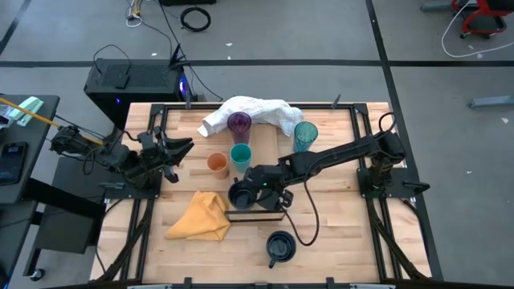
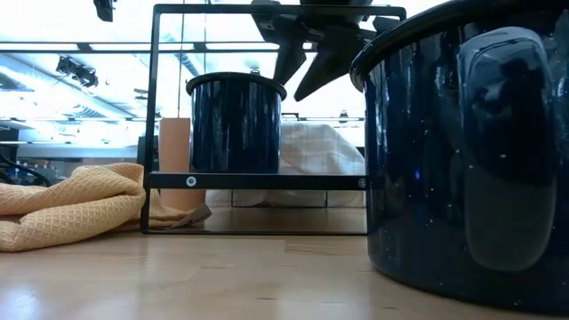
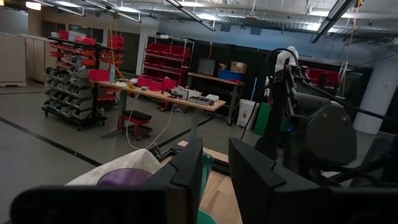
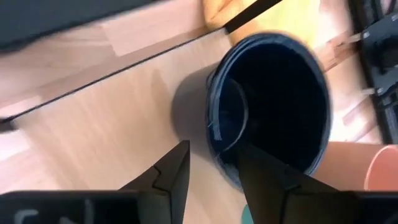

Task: Stack small to large cups/mugs on shelf
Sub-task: Align the black mug with the other black mug on the shelf

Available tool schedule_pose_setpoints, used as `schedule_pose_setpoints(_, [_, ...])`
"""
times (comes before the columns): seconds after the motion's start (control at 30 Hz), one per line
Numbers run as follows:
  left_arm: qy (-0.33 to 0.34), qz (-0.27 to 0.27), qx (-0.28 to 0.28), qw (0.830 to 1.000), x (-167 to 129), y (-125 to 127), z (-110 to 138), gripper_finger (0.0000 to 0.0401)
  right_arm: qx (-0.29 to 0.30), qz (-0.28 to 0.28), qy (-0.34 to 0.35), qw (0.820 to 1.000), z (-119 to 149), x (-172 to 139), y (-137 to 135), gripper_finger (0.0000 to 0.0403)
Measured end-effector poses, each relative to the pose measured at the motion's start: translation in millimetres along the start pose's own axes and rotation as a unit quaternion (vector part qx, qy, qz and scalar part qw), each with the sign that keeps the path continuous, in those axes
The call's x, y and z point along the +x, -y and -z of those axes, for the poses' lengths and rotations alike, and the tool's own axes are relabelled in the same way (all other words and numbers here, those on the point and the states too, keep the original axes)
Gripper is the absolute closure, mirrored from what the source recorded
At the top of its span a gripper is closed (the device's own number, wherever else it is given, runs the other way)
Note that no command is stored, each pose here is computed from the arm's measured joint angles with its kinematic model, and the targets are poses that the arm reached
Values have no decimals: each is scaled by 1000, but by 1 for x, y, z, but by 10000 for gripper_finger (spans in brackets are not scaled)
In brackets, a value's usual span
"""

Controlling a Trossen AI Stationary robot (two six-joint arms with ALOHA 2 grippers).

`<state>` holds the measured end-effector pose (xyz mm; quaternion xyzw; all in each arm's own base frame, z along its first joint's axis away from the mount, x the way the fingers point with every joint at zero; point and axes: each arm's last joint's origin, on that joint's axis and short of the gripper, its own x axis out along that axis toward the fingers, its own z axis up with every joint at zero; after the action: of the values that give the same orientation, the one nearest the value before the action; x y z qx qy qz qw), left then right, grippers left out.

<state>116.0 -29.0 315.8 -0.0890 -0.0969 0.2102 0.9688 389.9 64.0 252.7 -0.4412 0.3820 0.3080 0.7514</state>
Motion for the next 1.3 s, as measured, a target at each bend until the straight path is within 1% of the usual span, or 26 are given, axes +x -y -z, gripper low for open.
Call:
schedule_pose_setpoints(0.17, [1, 0, -1, 1000, 0, 0, 0, 310, 4, -2, -7, 1000, 1, -6, -1, 265])
schedule_pose_setpoints(0.43, [3, 0, -3, 1000, 0, 0, -1, 318, 8, -2, -17, 1000, 8, -8, 2, 271])
schedule_pose_setpoints(0.6, [4, 0, -4, 1000, 0, 0, -1, 312, 16, 9, -16, 1000, 13, -23, 6, 272])
schedule_pose_setpoints(0.77, [4, 0, -5, 1000, 0, 0, -1, 311, 19, 2, -36, 999, 17, -36, 2, 272])
schedule_pose_setpoints(0.83, [5, 0, -6, 1000, 0, 0, -1, 314, 29, -1, -47, 998, 18, -44, -1, 270])
schedule_pose_setpoints(0.93, [5, 0, -6, 1000, 0, 0, -1, 318, 58, 20, -55, 997, 19, -64, -2, 267])
schedule_pose_setpoints(1.0, [5, 0, -6, 1000, 0, 0, -1, 318, 82, 51, -58, 994, 19, -82, -2, 267])
schedule_pose_setpoints(1.07, [7, 0, -7, 1000, 0, 0, -2, 315, 123, 85, -53, 987, 20, -103, -3, 267])
schedule_pose_setpoints(1.1, [7, 0, -8, 1000, 0, 0, -2, 314, 152, 101, -46, 982, 21, -114, -4, 269])
schedule_pose_setpoints(1.17, [10, 0, -10, 1000, 0, 0, -3, 311, 226, 123, -18, 966, 24, -136, -5, 274])
schedule_pose_setpoints(1.23, [11, 0, -12, 1000, 0, 0, -3, 310, 298, 134, 25, 945, 27, -156, -8, 280])
schedule_pose_setpoints(1.3, [12, 0, -13, 1000, 0, 0, -3, 311, 347, 151, 70, 923, 30, -174, -14, 288])
